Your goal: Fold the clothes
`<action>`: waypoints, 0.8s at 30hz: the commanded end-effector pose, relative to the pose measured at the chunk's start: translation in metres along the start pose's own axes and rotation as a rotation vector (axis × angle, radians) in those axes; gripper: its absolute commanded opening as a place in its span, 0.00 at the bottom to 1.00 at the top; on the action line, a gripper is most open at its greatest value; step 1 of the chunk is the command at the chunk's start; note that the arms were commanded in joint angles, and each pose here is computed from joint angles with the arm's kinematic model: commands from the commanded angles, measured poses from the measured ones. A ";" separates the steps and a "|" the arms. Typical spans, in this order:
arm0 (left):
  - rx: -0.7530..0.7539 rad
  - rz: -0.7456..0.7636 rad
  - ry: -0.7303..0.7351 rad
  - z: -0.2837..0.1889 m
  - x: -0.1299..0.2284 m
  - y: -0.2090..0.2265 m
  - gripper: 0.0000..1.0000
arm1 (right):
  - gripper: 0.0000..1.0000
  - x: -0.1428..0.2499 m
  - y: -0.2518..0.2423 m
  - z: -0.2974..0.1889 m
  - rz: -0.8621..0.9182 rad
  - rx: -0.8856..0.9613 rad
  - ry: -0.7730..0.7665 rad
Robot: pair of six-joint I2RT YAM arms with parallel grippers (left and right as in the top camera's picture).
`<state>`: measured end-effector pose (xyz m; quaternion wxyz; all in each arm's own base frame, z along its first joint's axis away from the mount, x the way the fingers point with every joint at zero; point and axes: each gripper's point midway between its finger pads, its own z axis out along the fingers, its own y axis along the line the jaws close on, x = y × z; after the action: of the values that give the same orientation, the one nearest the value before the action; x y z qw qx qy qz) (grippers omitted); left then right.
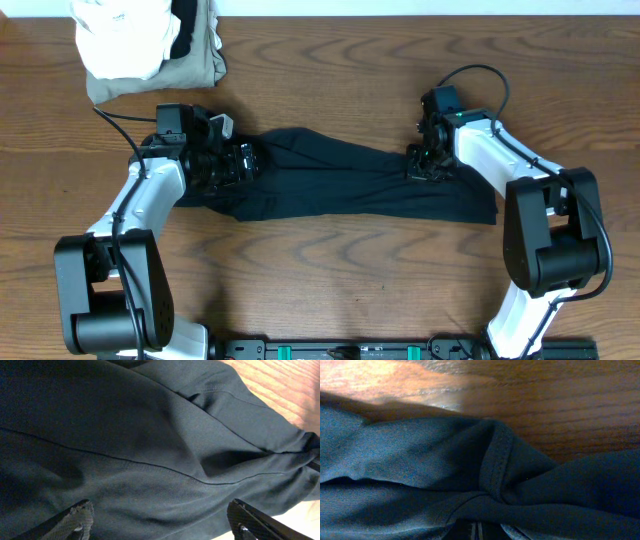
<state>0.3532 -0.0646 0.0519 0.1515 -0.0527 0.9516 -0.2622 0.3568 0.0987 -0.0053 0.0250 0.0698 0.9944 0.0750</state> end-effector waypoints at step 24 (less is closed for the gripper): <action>-0.098 0.030 -0.037 -0.001 -0.007 0.017 0.88 | 0.01 -0.020 -0.158 -0.014 0.232 0.380 0.030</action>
<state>0.3606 -0.0558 0.0500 0.1682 -0.0541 0.9556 -0.2360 0.3641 -0.0501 -0.0019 0.0190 0.1895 0.9781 -0.0840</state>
